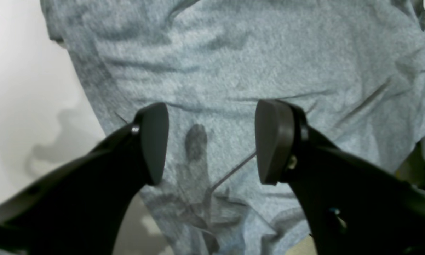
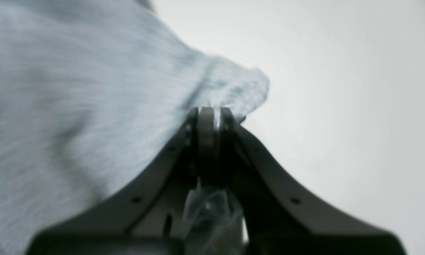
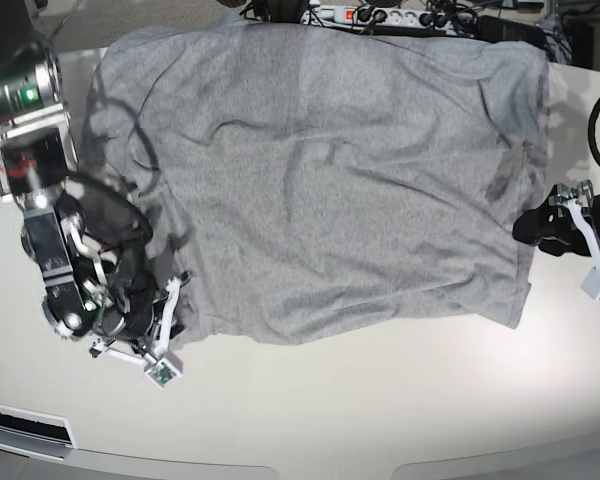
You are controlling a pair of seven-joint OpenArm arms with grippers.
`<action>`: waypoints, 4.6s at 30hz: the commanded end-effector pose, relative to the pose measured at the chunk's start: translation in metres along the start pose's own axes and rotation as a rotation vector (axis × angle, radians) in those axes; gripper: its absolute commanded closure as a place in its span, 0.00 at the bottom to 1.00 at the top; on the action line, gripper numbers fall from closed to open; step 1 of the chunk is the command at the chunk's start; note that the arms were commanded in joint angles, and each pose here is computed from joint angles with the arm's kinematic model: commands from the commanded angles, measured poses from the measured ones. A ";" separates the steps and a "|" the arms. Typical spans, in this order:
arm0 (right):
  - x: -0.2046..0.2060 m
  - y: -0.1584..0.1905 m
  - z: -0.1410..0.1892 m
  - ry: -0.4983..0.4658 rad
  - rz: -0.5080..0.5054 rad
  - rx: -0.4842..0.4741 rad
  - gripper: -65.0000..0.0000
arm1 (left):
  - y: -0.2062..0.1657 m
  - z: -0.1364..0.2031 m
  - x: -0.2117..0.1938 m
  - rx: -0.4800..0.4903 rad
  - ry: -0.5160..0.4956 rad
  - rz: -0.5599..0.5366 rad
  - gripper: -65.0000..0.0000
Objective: Layout the t-shirt on the table in an organized manner, then fold the t-shirt properly
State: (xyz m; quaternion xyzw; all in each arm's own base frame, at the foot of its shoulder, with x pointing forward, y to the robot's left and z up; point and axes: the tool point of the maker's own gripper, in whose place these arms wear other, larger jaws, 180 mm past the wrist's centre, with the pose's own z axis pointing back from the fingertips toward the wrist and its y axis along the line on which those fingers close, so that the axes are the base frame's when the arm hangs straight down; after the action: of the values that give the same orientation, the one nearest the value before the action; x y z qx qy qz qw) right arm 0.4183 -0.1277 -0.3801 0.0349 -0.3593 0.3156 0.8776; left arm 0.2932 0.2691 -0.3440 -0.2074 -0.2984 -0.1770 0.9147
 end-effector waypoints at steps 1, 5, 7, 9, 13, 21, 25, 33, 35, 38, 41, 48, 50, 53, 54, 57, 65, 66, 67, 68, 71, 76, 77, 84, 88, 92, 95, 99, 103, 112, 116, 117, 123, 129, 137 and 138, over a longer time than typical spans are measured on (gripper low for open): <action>0.020 -0.001 0.015 -0.072 0.038 0.002 1.00 | 0.005 0.012 0.019 0.015 -0.045 -0.031 0.40; 0.024 0.051 0.050 -0.166 0.167 0.082 1.00 | 0.006 0.013 0.020 0.015 -0.046 -0.036 0.40; 0.016 0.075 0.065 -0.184 0.217 0.126 1.00 | 0.004 0.012 0.019 0.008 -0.046 -0.045 0.40; 0.009 0.099 0.079 -0.198 0.270 0.180 1.00 | 0.004 0.012 0.021 0.008 -0.053 -0.045 0.40; 0.007 0.144 0.109 -0.250 0.372 0.284 1.00 | 0.004 0.013 0.021 0.009 -0.053 -0.047 0.40; -0.028 0.183 0.124 -0.166 0.300 0.405 0.94 | 0.004 0.013 0.022 0.008 -0.056 -0.046 0.40; -0.019 0.181 0.126 -0.191 0.306 0.403 0.37 | 0.004 0.013 0.022 0.009 -0.058 -0.046 0.40; 0.031 0.159 0.128 -0.306 0.171 0.289 0.32 | 0.004 0.013 0.021 0.008 -0.051 -0.045 0.40; 0.030 0.149 0.110 -0.292 0.099 0.238 0.39 | 0.004 0.013 0.021 0.009 -0.052 -0.045 0.40; 0.029 0.137 0.080 -0.255 0.000 0.215 0.40 | 0.004 0.013 0.022 0.006 -0.058 -0.044 0.40; 0.023 0.125 0.050 -0.198 -0.068 0.209 0.40 | 0.004 0.013 0.020 0.006 -0.047 -0.044 0.40; -0.015 0.133 -0.006 0.006 -0.186 0.341 0.40 | 0.004 0.013 0.021 0.006 -0.049 -0.044 0.40; -0.022 0.143 -0.007 0.045 -0.194 0.416 0.40 | 0.004 0.012 0.021 0.006 -0.049 -0.044 0.40; -0.021 0.144 -0.007 0.036 -0.194 0.429 0.45 | 0.004 0.013 0.021 0.006 -0.049 -0.044 0.40; -0.018 0.143 -0.007 0.025 -0.194 0.426 0.51 | 0.004 0.013 0.021 0.006 -0.049 -0.044 0.40; -0.001 0.138 -0.004 -0.023 -0.178 0.417 0.79 | 0.004 0.013 0.021 0.006 -0.049 -0.044 0.40; 0.062 0.136 0.040 -0.148 0.039 0.393 1.00 | 0.004 0.013 0.021 0.006 -0.049 -0.044 0.40; 0.069 0.136 0.046 -0.168 0.060 0.385 1.00 | 0.004 0.013 0.021 0.006 -0.049 -0.044 0.40; 0.075 0.136 0.052 -0.185 0.078 0.378 1.00 | 0.004 0.013 0.021 0.007 -0.049 -0.044 0.40; 0.079 0.137 0.057 -0.196 0.094 0.372 1.00 | 0.004 0.013 0.021 0.006 -0.049 -0.044 0.40; 0.079 0.139 0.061 -0.194 0.135 0.377 1.00 | 0.004 0.012 0.021 0.006 -0.049 -0.044 0.40; 0.064 0.149 0.060 -0.168 0.137 0.404 1.00 | 0.004 0.013 0.021 0.006 -0.050 -0.044 0.40; 0.062 0.150 0.059 -0.163 0.136 0.405 1.00 | 0.004 0.013 0.022 0.006 -0.054 -0.044 0.40; 0.063 0.147 0.058 -0.163 0.117 0.390 0.89 | 0.004 0.013 0.022 0.006 -0.057 -0.043 0.40; 0.065 0.152 0.061 -0.186 0.159 0.412 1.00 | 0.004 0.013 0.022 0.006 -0.056 -0.043 0.40; 0.067 0.153 0.061 -0.196 0.152 0.418 1.00 | 0.004 0.013 0.022 0.006 -0.056 -0.043 0.40; 0.064 0.152 0.060 -0.186 0.116 0.408 0.71 | 0.004 0.013 0.021 0.006 -0.052 -0.043 0.40; 0.054 0.149 0.051 -0.163 0.070 0.382 0.46 | 0.004 0.012 0.021 0.005 -0.054 -0.043 0.40; 0.041 0.145 0.035 -0.152 0.018 0.360 0.50 | 0.004 0.012 0.021 0.005 -0.053 -0.043 0.40; 0.037 0.148 0.033 -0.155 0.029 0.383 1.00 | 0.004 0.012 0.021 0.006 -0.053 -0.043 0.40; 0.042 0.147 0.035 -0.162 0.038 0.383 1.00 | 0.004 0.012 0.021 0.005 -0.053 -0.043 0.40; 0.044 0.146 0.036 -0.159 0.046 0.381 1.00 | 0.004 0.012 0.021 0.005 -0.053 -0.043 0.40; 0.070 0.134 0.051 -0.190 0.090 0.324 1.00 | 0.004 0.012 0.021 0.006 -0.053 -0.043 0.40; 0.091 0.129 0.067 -0.256 0.091 0.284 1.00 | 0.004 0.012 0.021 0.005 -0.053 -0.043 0.40; 0.095 0.120 0.070 -0.252 0.045 0.223 1.00 | 0.004 0.012 0.021 0.005 -0.053 -0.043 0.40; 0.091 0.126 0.071 -0.240 0.047 0.255 1.00 | 0.004 0.012 0.021 0.006 -0.053 -0.043 0.40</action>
State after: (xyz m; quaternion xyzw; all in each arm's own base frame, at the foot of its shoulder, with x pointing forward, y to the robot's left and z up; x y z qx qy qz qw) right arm 0.3452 -0.0030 -0.3059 0.1690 -0.3933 0.3716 0.8238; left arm 0.2940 0.2691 -0.3410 -0.2077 -0.3019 -0.1867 0.9115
